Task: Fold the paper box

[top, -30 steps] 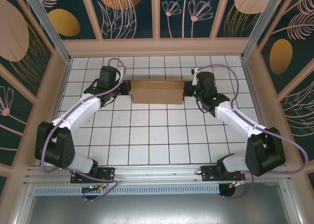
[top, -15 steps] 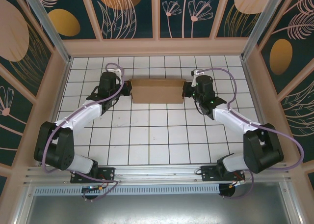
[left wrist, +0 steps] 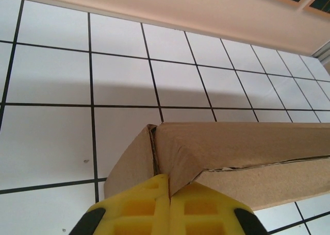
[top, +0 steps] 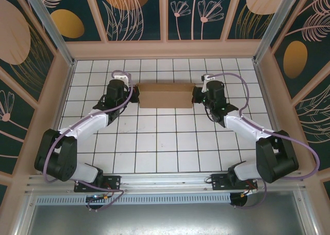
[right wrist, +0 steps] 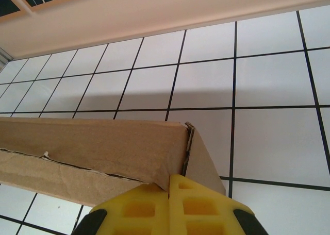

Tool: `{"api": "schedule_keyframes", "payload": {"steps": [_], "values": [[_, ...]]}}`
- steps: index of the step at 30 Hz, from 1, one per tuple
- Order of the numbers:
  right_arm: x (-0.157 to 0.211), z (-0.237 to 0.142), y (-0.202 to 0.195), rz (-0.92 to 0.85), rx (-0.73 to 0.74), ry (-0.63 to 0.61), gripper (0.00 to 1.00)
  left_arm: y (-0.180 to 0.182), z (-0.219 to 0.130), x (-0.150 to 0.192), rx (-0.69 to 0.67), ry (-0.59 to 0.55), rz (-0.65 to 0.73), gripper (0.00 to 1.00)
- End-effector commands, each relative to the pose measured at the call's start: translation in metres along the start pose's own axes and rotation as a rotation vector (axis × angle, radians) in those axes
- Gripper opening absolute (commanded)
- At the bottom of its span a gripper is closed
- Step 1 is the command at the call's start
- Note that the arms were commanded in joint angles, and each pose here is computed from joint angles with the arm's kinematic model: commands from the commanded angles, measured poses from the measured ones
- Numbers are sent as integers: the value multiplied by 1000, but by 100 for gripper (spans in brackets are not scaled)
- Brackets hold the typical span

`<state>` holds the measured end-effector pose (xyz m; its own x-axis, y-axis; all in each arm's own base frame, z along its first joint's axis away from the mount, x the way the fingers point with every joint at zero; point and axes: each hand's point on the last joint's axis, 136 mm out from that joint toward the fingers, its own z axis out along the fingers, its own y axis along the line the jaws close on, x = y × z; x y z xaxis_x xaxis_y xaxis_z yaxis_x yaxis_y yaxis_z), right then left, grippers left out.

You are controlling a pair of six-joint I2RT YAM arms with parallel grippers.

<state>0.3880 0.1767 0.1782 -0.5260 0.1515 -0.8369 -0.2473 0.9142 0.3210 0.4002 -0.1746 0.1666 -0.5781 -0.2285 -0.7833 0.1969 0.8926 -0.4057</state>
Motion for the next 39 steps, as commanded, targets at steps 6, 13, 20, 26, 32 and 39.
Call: {"api": "schedule_keyframes", "payload": {"steps": [6,13,20,26,32,39], "values": [[65,12,-19,-2,63,274,7,52,-2,123,-177,377,-88,0],[10,0,10,-6,-37,190,34,50,3,97,-219,374,-26,0],[-39,-24,32,-6,-162,110,52,50,5,95,-229,391,-1,0],[-78,-36,47,-8,-222,41,43,49,6,92,-225,390,24,0],[-89,-4,58,42,-197,82,20,49,6,90,-232,400,48,0],[-66,42,69,13,-137,187,16,49,7,89,-227,396,59,0]]}}
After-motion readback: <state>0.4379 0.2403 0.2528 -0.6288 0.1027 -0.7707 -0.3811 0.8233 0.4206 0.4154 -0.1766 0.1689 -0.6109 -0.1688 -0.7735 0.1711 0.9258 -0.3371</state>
